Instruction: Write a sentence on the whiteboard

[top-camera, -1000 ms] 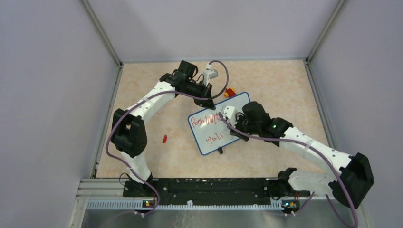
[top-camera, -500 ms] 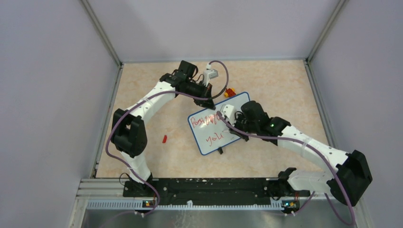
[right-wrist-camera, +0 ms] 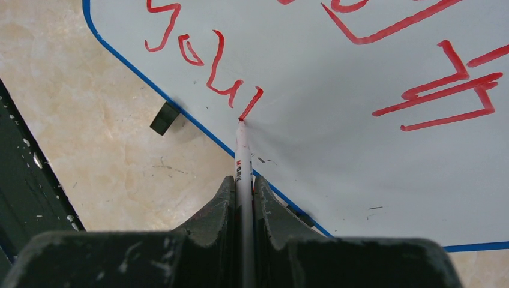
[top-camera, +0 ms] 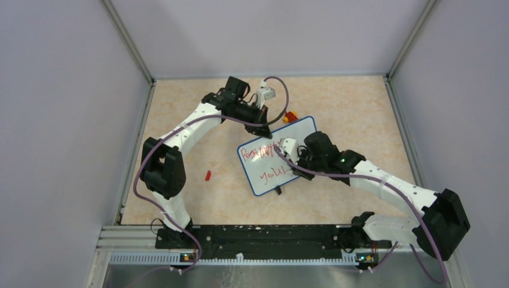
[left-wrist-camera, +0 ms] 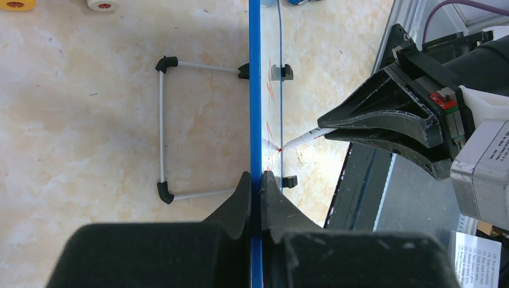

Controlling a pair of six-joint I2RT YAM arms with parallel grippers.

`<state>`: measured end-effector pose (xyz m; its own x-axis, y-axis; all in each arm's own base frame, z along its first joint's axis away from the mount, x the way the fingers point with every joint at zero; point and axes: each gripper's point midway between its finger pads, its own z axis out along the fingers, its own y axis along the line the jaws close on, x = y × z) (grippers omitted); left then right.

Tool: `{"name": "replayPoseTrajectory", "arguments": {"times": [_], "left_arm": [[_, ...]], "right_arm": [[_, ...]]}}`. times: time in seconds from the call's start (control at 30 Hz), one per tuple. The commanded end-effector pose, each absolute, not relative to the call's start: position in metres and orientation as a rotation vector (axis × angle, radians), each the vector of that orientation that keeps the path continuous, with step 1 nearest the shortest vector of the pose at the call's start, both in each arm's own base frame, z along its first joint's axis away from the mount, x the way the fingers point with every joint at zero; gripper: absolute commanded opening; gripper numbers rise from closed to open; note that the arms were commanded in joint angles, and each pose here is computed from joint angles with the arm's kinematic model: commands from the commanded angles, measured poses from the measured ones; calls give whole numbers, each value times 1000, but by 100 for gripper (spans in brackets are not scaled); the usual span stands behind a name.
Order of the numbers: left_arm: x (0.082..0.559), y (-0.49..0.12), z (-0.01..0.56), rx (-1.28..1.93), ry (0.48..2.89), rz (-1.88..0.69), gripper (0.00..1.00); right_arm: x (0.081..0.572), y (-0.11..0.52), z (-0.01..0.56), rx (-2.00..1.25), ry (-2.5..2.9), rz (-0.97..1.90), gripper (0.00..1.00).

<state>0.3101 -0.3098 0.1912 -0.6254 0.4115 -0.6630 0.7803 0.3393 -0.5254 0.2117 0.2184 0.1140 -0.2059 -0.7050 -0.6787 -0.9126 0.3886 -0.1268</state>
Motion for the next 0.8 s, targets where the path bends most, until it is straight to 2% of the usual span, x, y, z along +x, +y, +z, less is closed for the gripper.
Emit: {"name": "replayPoseTrajectory", "arguments": {"times": [0.0,0.37,0.77], "left_arm": [[298,-314,180,1103,2199,-1185,0],[298,-314,182,1101,2195,-1182,0],[299,-314,182,1102,2194,-1180,0]], "right_arm": [[221,222,121,-1372,1944,390,0],[236,234,150,-1278,1890,408,0],[251,219,166,-1218,1893,366,0]]}}
